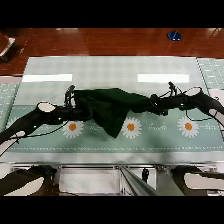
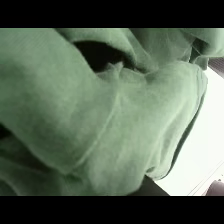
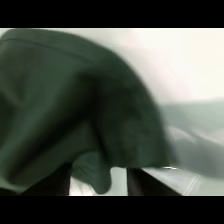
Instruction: Fold the shirts.
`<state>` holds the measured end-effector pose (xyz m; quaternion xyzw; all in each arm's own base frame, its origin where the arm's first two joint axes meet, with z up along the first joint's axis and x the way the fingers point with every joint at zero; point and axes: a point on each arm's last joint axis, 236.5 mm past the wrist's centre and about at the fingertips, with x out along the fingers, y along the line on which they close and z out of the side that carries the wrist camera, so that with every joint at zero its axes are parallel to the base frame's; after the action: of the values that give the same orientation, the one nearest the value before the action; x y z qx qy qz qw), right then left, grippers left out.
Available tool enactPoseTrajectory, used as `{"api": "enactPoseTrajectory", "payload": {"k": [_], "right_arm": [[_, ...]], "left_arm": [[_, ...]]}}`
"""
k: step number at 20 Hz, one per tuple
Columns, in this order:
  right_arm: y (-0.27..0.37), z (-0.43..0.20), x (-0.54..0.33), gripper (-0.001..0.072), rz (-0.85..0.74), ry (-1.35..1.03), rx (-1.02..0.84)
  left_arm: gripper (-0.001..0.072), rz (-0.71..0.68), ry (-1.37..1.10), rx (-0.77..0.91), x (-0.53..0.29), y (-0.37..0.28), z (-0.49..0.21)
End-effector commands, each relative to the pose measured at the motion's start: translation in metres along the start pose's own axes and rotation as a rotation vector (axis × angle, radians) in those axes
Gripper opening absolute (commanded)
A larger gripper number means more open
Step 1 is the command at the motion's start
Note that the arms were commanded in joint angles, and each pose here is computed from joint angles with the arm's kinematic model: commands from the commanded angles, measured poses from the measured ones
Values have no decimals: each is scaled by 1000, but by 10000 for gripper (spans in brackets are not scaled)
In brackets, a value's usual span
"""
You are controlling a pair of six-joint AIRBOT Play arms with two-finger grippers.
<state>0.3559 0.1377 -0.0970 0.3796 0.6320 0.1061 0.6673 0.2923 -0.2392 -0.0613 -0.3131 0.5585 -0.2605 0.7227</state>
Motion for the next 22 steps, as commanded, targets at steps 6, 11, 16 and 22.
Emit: {"api": "enactPoseTrajectory", "payload": {"k": [6, 11, 16, 22], "right_arm": [[120, 41, -52, 21, 122, -95, -328], [250, 64, -233, 20, 214, -481, -627], [304, -3, -413, 20, 131, -903, -877], [251, -111, -514, 21, -188, -1188, -900]], "left_arm": [[27, -128, -116, 92, -65, -44, 59], [27, -192, -458, 255, -200, -120, 136], [27, -168, -793, 511, -352, -211, 146], [27, 34, -1031, 746, -447, -268, 94]]}}
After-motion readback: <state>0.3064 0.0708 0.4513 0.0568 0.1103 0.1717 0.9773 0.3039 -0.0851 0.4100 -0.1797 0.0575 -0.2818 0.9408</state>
